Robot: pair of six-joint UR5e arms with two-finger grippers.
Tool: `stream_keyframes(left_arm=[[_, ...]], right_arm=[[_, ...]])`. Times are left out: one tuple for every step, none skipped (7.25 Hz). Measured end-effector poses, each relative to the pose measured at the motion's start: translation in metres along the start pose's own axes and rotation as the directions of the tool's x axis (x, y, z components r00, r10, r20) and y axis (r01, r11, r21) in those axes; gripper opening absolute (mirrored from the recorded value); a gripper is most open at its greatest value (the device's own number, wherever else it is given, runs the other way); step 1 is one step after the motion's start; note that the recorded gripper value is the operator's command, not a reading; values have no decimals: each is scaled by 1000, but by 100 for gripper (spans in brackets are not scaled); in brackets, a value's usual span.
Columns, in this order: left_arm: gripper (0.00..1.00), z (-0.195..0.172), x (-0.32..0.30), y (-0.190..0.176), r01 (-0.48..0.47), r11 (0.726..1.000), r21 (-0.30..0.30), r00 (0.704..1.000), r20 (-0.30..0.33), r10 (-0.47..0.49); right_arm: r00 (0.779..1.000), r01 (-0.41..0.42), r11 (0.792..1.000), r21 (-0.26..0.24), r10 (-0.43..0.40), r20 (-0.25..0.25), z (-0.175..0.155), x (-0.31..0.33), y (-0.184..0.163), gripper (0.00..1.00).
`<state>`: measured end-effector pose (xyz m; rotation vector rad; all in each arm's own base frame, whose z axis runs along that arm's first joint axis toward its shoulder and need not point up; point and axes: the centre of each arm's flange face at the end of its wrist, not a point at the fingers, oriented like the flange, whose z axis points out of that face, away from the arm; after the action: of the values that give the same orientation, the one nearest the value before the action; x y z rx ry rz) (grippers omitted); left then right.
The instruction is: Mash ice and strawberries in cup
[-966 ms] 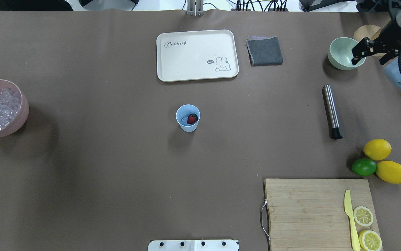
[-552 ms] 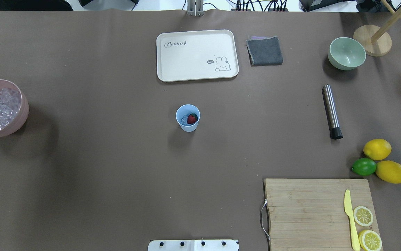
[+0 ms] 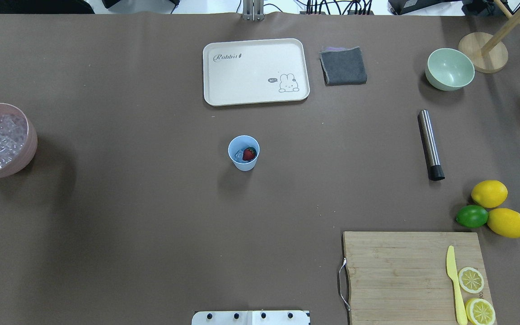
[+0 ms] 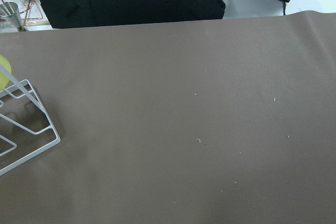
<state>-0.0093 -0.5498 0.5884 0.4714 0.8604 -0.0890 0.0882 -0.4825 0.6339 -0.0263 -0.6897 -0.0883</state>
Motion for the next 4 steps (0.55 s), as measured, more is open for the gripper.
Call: stream_keyframes(left_arm=[[98, -9, -14, -2, -21, 1000, -19, 1000, 10, 22], [98, -24, -32, -4, -47, 998, -50, 999, 18, 48], [98, -41, -45, -7, -64, 995, -81, 998, 24, 66], [98, -56, -43, -11, -65, 991, -113, 997, 31, 69]], right_arm=[[1000, -10, 1000, -5, 9, -13, 5, 10, 7, 100], [1000, -11, 1000, -12, 11, -29, 8, 16, 9, 100], [999, -9, 1000, -14, 8, -36, 9, 17, 10, 100], [999, -9, 1000, -14, 9, -39, 10, 18, 10, 100]])
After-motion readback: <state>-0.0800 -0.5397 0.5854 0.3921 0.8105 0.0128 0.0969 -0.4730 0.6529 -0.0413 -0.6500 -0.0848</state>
